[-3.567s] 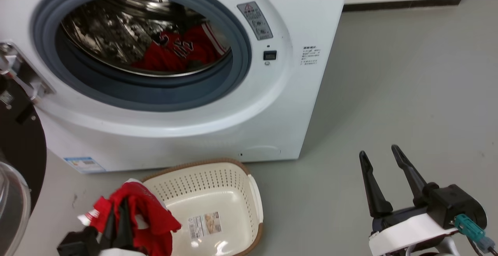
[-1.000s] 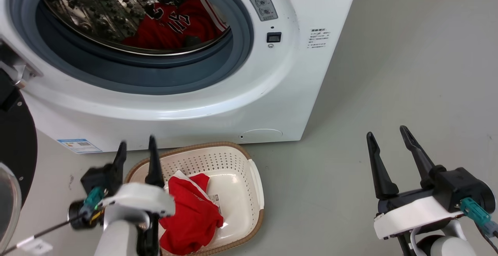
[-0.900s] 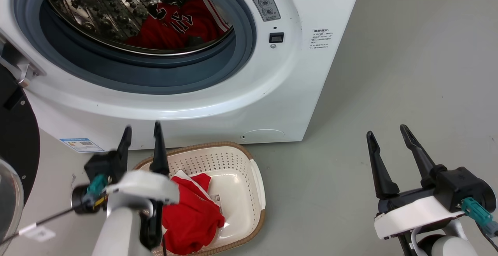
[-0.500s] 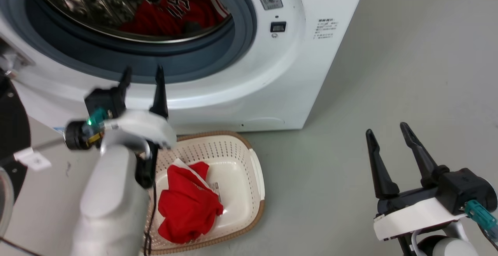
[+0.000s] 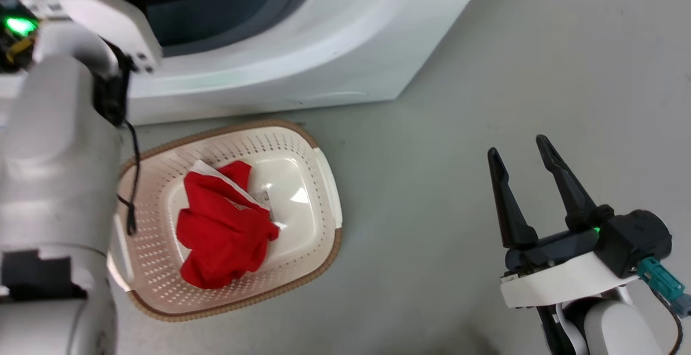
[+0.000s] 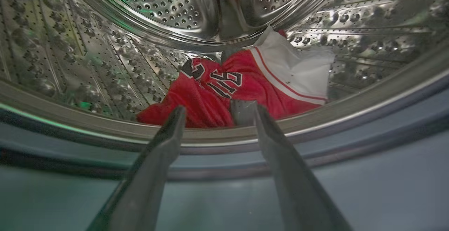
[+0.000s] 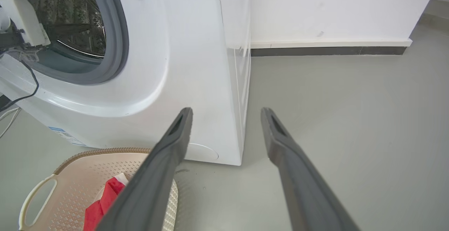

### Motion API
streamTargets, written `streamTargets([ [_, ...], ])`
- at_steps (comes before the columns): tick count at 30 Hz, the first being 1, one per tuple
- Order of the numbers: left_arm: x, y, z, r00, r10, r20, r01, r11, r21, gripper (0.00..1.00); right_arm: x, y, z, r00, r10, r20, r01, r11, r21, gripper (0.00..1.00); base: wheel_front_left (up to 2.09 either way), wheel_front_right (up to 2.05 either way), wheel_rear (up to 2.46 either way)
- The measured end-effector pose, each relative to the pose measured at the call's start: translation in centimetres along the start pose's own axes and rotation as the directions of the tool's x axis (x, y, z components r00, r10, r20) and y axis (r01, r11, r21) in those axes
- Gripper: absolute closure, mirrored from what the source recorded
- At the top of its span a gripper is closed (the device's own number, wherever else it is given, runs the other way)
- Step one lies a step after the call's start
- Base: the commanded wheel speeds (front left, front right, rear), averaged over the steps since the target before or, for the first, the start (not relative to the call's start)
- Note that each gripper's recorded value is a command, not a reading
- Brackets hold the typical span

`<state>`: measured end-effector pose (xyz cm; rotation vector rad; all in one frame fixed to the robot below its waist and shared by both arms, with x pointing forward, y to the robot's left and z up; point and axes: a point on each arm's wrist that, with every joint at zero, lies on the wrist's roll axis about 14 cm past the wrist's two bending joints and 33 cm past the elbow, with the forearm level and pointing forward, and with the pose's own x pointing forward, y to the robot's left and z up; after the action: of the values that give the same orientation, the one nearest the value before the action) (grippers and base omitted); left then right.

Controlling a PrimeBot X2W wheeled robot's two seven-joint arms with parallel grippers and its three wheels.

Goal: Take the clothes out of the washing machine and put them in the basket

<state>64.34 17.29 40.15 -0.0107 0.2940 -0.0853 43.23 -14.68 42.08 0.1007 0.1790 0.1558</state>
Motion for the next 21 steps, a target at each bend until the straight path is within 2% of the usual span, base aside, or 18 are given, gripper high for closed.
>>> streamTargets([
  [12, 7.8, 0.2, -2.3, 0.98, -0.004, -0.199, 0.023, 0.995, 0.093, 0.0, -0.5, -2.1, -3.8, 0.995, -0.064, -0.08, 0.067, 0.997, 0.036, 0.0, 0.0, 0.0, 0.0],
  [21, 11.3, 1.3, -5.4, 0.924, 0.043, -0.381, 0.007, 0.992, 0.127, 0.0, -2.4, -3.1, -5.9, 0.982, -0.114, -0.147, 0.122, 0.991, 0.05, 0.0, 0.0, 0.0, 0.0],
])
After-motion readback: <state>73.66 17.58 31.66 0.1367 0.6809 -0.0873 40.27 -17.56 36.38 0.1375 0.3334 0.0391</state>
